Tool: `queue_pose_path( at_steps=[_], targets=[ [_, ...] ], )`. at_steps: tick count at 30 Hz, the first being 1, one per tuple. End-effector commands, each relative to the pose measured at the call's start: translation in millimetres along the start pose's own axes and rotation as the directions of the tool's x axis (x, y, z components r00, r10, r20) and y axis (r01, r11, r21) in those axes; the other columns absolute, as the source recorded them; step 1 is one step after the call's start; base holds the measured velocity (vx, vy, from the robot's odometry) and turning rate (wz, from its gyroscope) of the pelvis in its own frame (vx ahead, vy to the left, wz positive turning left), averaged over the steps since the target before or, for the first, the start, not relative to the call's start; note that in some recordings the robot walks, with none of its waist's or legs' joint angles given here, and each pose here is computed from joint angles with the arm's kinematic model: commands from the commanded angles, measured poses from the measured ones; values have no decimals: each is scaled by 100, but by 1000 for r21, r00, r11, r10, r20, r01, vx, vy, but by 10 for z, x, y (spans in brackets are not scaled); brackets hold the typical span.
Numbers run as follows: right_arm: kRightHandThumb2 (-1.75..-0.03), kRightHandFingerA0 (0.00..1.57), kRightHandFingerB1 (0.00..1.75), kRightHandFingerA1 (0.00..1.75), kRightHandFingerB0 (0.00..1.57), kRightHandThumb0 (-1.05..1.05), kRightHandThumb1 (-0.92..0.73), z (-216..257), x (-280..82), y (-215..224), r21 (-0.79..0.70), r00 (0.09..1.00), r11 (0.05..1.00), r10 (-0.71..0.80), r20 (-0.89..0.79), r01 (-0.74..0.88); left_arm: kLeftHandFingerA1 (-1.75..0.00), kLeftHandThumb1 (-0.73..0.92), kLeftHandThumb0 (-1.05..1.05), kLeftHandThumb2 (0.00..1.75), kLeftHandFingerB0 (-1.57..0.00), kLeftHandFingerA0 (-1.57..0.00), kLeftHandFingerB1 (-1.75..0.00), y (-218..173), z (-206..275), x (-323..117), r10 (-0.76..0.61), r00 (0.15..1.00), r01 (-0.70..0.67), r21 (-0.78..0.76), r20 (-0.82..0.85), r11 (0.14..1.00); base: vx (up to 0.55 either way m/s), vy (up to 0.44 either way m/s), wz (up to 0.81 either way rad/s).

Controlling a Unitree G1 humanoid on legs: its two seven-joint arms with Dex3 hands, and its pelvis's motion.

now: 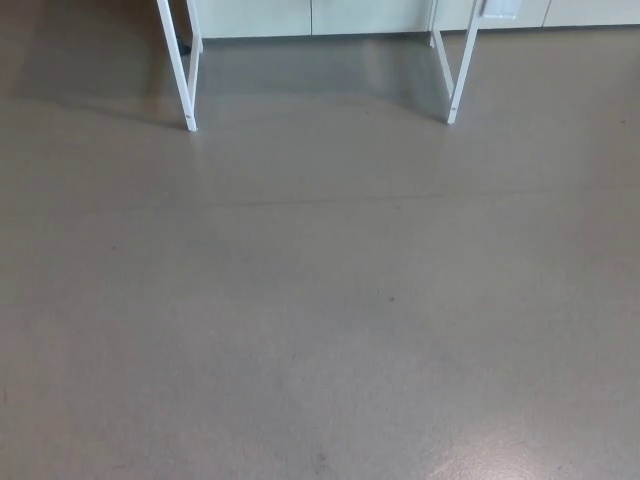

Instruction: The robot walks towards a desk on which a file tray is kept in the middle and a stapler is kept to its right. The robot lifts the stapler using its right hand and places it on the file tray.

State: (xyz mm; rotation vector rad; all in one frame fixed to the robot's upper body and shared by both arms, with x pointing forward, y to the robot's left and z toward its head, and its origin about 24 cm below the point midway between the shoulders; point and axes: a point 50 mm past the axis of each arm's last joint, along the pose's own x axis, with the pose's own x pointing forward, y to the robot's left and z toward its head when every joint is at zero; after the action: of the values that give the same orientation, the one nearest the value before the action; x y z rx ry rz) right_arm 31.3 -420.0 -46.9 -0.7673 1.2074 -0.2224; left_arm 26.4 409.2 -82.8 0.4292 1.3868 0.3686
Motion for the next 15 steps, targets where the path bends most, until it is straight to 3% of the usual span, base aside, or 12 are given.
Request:
queue_pose_path(
  at_steps=[1,3,4,12,13,14,15],
  targets=[
    [-87,5,34,27,8,-67,-59,15,-20,-43,-38,999,999,1,37,1,-81,60,-73,115,-27,-37,-73,41,38,-10,-12,999,12,-6,45,1000,0,0,0],
    [-90,4,34,25,8,-68,-58,14,-21,-44,3,999,1000,22,28,-22,-81,60,-73,114,-28,-37,-73,40,44,-8,-12,999,13,-16,42,1000,0,0,0],
    [-65,7,26,17,14,-61,-72,11,-20,-39,-2,999,1000,9,31,-9,-82,60,-71,114,-29,-40,-73,42,45,-10,-12,999,12,8,47,1000,0,0,0],
    [-68,9,26,19,14,-60,-74,6,-26,-29,-10,999,1000,4,43,-3,-81,59,-73,113,-24,-36,-72,45,23,-14,-20,998,21,-19,53,1000,0,0,0],
    [-86,5,35,27,8,-65,-59,8,-35,-24,-3,999,1000,6,44,-6,-81,60,-72,114,-24,-36,-72,44,23,-15,-23,998,24,-20,53,1000,0,0,0],
    [-64,10,28,21,15,-58,-72,13,-39,-23,-3,999,1000,3,48,-3,-82,60,-74,114,-27,-39,-72,45,24,-14,-21,998,21,-6,51,1000,0,0,0],
    [-64,10,28,21,15,-58,-72,20,-42,-23,-5,999,1000,-1,55,1,-82,60,-74,114,-27,-39,-72,46,23,-14,-17,999,16,14,48,1000,0,0,0]
  ],
)
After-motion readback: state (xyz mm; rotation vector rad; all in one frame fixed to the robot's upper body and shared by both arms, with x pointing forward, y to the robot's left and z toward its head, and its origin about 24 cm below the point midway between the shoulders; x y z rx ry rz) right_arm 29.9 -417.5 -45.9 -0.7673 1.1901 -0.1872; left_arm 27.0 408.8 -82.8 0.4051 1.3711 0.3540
